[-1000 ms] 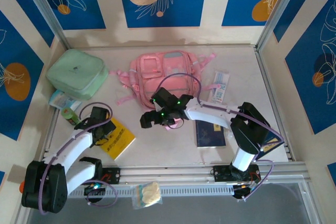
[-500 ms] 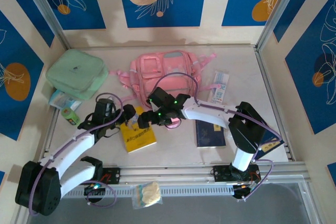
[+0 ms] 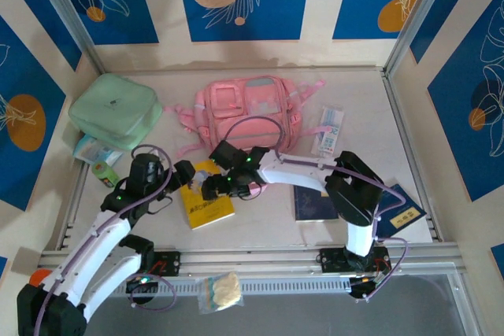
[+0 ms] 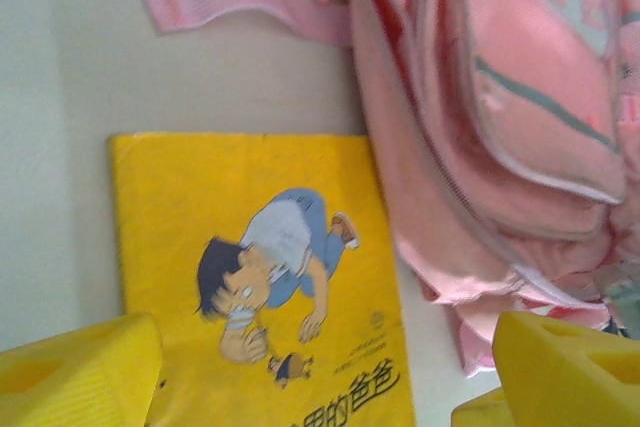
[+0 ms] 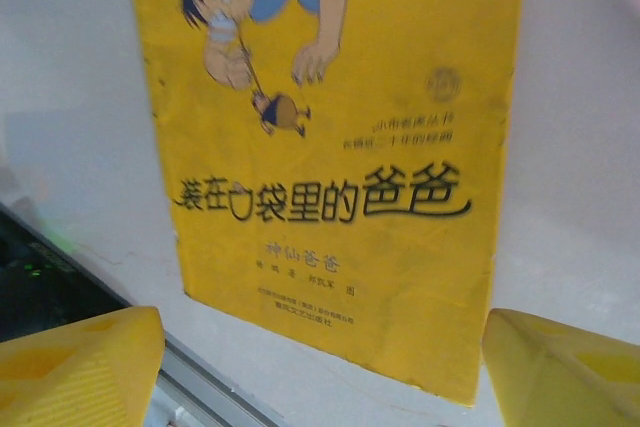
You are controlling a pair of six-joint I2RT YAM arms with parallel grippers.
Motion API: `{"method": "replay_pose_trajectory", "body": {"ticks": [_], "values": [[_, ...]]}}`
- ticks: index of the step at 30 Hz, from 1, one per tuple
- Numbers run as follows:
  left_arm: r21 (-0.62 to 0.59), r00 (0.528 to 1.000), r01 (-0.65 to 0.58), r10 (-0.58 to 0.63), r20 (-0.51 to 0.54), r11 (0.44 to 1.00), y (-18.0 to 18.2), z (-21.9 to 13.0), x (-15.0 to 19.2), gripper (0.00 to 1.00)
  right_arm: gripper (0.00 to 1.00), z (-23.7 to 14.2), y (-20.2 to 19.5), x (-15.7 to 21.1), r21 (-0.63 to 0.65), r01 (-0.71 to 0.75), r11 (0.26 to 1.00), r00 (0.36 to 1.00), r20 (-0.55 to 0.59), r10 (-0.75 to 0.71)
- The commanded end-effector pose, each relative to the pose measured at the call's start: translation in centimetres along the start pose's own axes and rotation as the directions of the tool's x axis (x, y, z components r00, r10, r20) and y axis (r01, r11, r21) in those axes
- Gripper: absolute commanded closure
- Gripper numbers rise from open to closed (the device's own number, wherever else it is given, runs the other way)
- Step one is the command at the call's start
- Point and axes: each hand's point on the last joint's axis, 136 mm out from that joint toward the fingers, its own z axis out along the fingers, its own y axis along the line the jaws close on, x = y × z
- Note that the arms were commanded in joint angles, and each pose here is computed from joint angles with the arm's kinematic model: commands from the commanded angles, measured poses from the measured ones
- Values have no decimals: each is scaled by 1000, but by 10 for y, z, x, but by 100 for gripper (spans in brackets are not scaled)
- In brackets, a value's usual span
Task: Pack books, pencil case, and school supplies into a backpack
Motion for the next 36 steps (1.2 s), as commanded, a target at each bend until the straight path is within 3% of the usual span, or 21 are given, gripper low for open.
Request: {"method": "replay_pose_trajectory", "body": {"ticks": [1, 6, 11, 24, 31, 36], "values": [[-99, 993, -14, 2, -115, 995, 26, -1, 29, 20, 18, 8, -18, 4, 63, -79, 995, 997, 4, 79], [-116, 985, -24, 3, -175, 993, 34, 5, 47, 26, 17, 20, -30, 4, 106, -89, 990, 996, 3, 89], [-131, 979, -26, -1, -206, 991, 40, 15, 58, 26, 17, 30, -18, 3, 83, -75, 994, 997, -13, 76], [-195, 991, 22, -47, -124, 981, 65, 9, 59, 24, 15, 29, 26, 4, -8, -12, 1000, 999, -39, 12], [-182, 988, 3, -30, -150, 983, 63, 13, 62, 26, 16, 32, -9, -2, 101, -60, 993, 998, -30, 64], [-115, 984, 10, -31, -175, 993, 54, 22, 68, 27, 20, 39, 0, -5, 85, -49, 995, 998, -39, 52]]}}
